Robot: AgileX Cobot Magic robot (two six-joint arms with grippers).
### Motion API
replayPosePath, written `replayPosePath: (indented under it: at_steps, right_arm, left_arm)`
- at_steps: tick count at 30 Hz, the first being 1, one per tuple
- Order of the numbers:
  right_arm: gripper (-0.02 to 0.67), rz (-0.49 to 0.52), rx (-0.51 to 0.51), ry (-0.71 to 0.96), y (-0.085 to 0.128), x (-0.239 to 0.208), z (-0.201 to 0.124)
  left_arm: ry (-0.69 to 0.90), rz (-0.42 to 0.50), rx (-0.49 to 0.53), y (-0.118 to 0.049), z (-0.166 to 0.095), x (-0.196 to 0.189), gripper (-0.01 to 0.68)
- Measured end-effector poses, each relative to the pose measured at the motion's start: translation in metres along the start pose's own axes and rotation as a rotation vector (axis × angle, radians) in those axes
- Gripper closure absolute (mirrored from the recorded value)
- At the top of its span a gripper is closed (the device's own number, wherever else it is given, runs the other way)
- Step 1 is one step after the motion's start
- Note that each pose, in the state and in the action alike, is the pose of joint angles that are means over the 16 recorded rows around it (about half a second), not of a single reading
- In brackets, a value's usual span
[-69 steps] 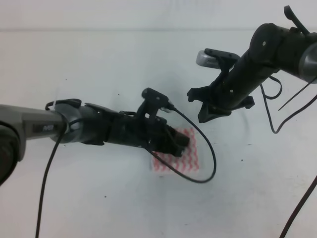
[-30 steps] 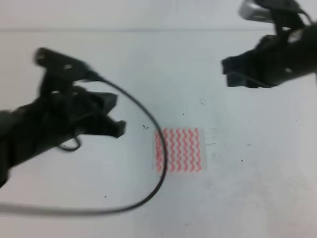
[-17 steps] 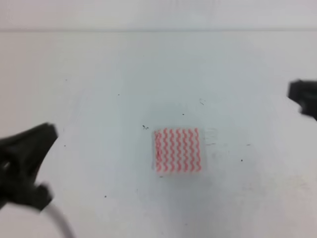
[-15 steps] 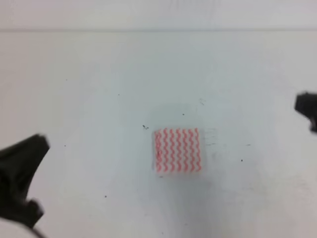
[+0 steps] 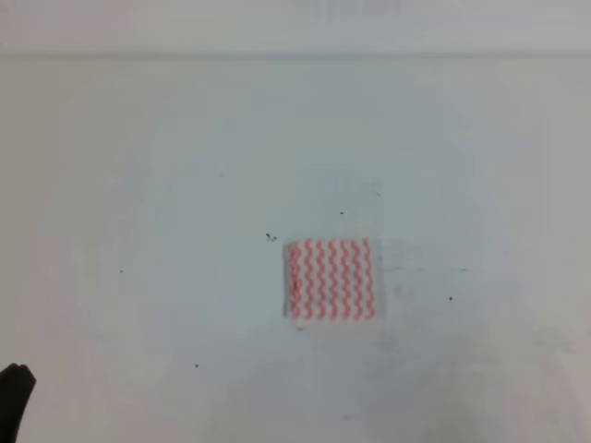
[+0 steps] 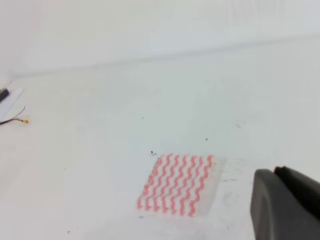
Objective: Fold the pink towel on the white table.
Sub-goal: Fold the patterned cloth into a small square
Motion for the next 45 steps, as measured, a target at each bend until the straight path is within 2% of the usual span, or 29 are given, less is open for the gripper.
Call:
replayPosePath:
  at_steps: [5, 13, 24, 29, 33, 40, 45]
  right_arm:
    - [0.667, 0.021, 0.005, -0.071, -0.014, -0.007, -0.019]
    - [0.667, 0.022, 0.020, -0.121, -0.030, -0.006, -0.038]
    - [0.667, 0.016, 0.027, -0.134, -0.035, -0.004, -0.043]
    - [0.667, 0.006, -0.025, -0.165, -0.036, -0.004, -0.040]
    - [0.667, -0.032, -0.092, -0.216, -0.038, -0.006, -0.036]
    - [0.667, -0.158, -0.201, -0.339, -0.051, -0.012, -0.035]
    - [0.667, -0.250, -0.224, -0.392, -0.063, -0.014, -0.043]
  left_arm:
    - [0.039, 0.044, -0.010, 0.003, -0.016, -0.001, 0.676]
    - [0.057, 0.063, -0.013, 0.004, -0.021, -0.001, 0.676]
    - [0.062, 0.064, -0.014, 0.004, -0.022, -0.001, 0.676]
    - [0.062, 0.064, -0.011, 0.005, -0.022, -0.001, 0.675]
    - [0.062, 0.065, -0.009, 0.005, -0.022, -0.001, 0.675]
    - [0.056, 0.066, -0.003, 0.005, -0.020, -0.001, 0.676]
    - [0.054, 0.067, -0.001, 0.005, -0.020, -0.001, 0.676]
Point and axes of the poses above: a point on each arm's last joint axis where the gripper is mounted, x pointing out along that axis toward the gripper, y along the wrist's bending axis when the last joint is at zero, z = x × y, the point moved 1 cm from there along x, pointing out along that axis toward the gripper, and after that the axes turned 14 degrees about x, right-handed, at the moved point
